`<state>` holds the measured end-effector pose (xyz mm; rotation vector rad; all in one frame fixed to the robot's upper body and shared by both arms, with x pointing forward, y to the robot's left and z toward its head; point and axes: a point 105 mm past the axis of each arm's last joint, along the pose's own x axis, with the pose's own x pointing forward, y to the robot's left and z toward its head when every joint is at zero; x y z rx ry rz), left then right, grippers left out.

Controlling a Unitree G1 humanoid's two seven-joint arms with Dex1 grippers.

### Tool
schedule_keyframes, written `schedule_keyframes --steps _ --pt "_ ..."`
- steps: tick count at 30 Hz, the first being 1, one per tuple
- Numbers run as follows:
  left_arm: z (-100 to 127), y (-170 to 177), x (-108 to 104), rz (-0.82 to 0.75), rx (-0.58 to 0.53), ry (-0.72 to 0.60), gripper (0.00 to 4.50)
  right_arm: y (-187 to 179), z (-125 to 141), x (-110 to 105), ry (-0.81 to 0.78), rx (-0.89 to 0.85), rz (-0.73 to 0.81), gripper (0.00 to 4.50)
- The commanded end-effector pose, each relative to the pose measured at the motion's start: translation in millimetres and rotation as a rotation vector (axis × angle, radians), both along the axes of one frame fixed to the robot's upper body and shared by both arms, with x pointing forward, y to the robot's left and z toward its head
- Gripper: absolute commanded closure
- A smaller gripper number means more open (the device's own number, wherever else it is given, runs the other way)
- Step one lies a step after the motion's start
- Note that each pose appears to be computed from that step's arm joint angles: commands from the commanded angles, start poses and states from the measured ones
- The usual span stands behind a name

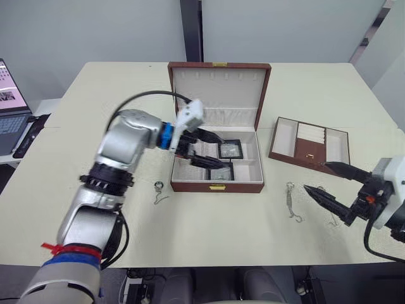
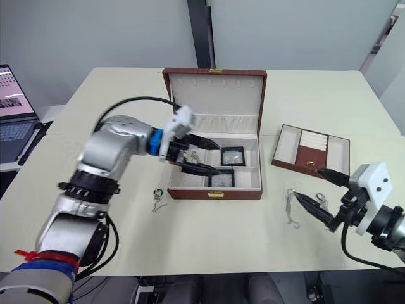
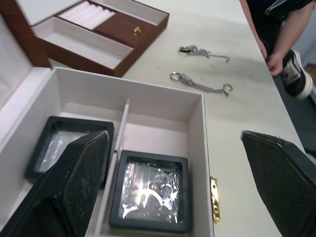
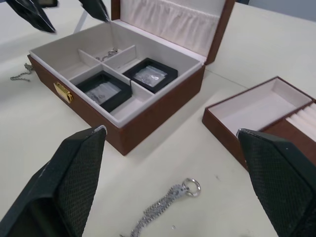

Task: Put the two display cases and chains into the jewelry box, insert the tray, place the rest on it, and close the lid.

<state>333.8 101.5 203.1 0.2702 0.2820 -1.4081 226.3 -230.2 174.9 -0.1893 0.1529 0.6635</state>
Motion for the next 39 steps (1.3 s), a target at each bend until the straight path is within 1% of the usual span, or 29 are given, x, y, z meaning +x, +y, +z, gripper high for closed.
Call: schedule_keyframes --steps 1,3,9,12,15,17,19,20,22,25,31,34,39 --pt "19.6 23.1 -10.6 0.089 -0.075 -0.040 0.02 -27.5 -2.7 4.2 -0.009 0.002 -0.042 0.00" --pt "20.6 41.9 -14.7 0.175 -0.088 -0.045 0.02 -43.6 -7.8 7.5 0.007 0.008 -0.068 0.00" --pt "13.9 108.0 -29.1 0.471 -0.050 -0.072 0.02 -76.9 -19.3 20.9 0.047 -0.021 -0.106 0.00" --pt "4.4 145.0 -39.0 0.637 -0.020 -0.086 0.02 -87.4 -23.3 26.8 0.061 -0.024 -0.120 0.00" --pt "0.0 160.1 -44.1 0.712 -0.004 -0.098 0.02 -93.2 -25.6 29.0 0.069 -0.029 -0.123 0.00" --pt "-4.4 180.9 -51.6 0.803 0.014 -0.110 0.02 -99.8 -29.5 30.2 0.087 -0.037 -0.132 0.00" --pt "-16.6 207.4 -67.1 0.910 0.058 -0.111 0.02 -106.5 -32.6 33.3 0.097 -0.042 -0.150 0.00" --pt "-19.8 215.0 -72.4 0.943 0.067 -0.114 0.02 -108.6 -33.5 34.4 0.099 -0.043 -0.154 0.00" --pt "-22.9 224.8 -79.5 0.981 0.065 -0.117 0.02 -110.6 -35.1 35.2 0.102 -0.049 -0.156 0.00" --pt "-25.7 246.4 -88.4 1.049 0.091 -0.144 0.02 -112.2 -37.2 37.4 0.107 -0.061 -0.155 0.00" --pt "-26.1 269.5 -92.6 1.115 0.117 -0.187 0.02 -111.9 -35.8 41.6 0.095 -0.073 -0.152 0.00" --pt "-30.5 274.2 -94.0 1.126 0.125 -0.192 0.02 -113.0 -36.7 40.1 0.096 -0.078 -0.154 0.00" --pt "-33.2 271.1 -92.0 1.118 0.114 -0.195 0.02 -113.6 -36.6 39.1 0.096 -0.080 -0.156 0.00"
